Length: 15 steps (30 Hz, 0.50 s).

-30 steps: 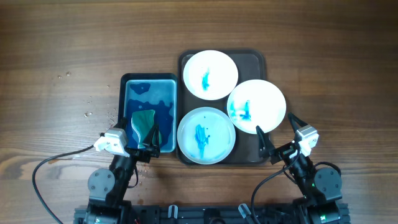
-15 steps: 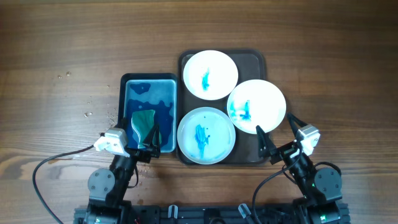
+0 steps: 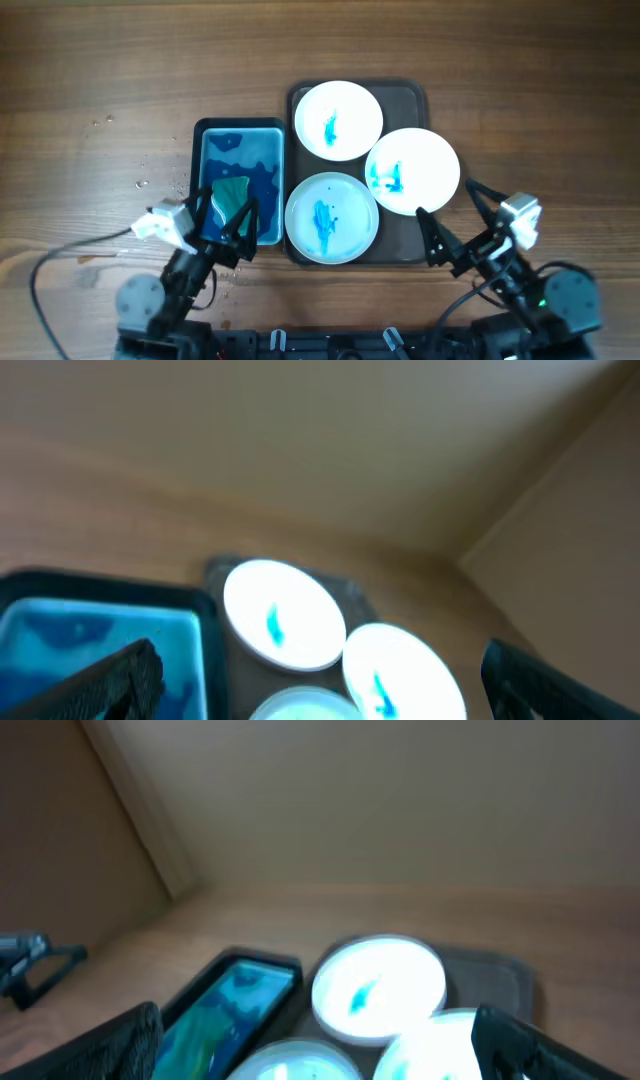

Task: Clean dirty plates on tray and stack at the side
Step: 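Grasp the green-yellow sponge in the basin with the left gripper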

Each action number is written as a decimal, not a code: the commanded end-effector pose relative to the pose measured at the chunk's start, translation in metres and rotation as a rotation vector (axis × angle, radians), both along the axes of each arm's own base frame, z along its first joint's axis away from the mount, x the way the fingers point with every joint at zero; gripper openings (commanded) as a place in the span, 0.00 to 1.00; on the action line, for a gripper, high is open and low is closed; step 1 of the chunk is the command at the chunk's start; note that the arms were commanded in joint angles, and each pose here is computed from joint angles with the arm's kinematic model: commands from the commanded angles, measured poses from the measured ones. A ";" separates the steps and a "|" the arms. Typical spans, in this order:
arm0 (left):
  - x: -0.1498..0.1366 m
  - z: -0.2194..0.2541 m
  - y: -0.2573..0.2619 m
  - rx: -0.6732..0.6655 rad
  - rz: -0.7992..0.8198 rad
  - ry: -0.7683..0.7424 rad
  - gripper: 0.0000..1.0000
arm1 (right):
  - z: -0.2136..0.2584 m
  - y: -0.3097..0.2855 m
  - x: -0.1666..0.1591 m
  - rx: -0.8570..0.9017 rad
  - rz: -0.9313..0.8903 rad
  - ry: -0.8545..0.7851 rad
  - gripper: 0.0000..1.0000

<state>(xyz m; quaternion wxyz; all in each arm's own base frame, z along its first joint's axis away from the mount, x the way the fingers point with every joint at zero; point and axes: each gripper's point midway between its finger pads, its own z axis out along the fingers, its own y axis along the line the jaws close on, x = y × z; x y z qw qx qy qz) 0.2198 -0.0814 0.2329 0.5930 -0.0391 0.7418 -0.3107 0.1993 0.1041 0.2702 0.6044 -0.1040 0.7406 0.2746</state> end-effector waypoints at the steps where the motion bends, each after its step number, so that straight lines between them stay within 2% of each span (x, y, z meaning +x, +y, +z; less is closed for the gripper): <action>1: 0.003 0.014 -0.005 0.014 -0.025 0.201 1.00 | 0.008 0.004 0.009 -0.072 0.021 0.196 1.00; 4: 0.008 0.011 -0.006 0.053 -0.025 0.399 1.00 | 0.000 0.007 0.015 -0.110 0.034 0.390 1.00; 7: 0.017 0.010 -0.008 0.115 -0.042 0.518 1.00 | -0.010 0.017 0.025 -0.081 0.063 0.519 1.00; 10: 0.021 0.001 -0.016 0.093 -0.079 0.609 1.00 | -0.021 0.032 0.032 -0.054 0.146 0.589 1.00; 11: 0.021 -0.004 -0.016 0.105 -0.081 0.630 1.00 | -0.026 0.036 0.033 -0.049 0.161 0.614 0.98; 13: 0.026 -0.020 -0.004 0.144 -0.013 0.688 1.00 | -0.036 0.039 0.035 -0.046 0.179 0.668 0.84; 15: 0.025 -0.045 0.016 0.161 0.123 0.813 1.00 | -0.047 0.042 0.035 -0.053 0.183 0.721 0.83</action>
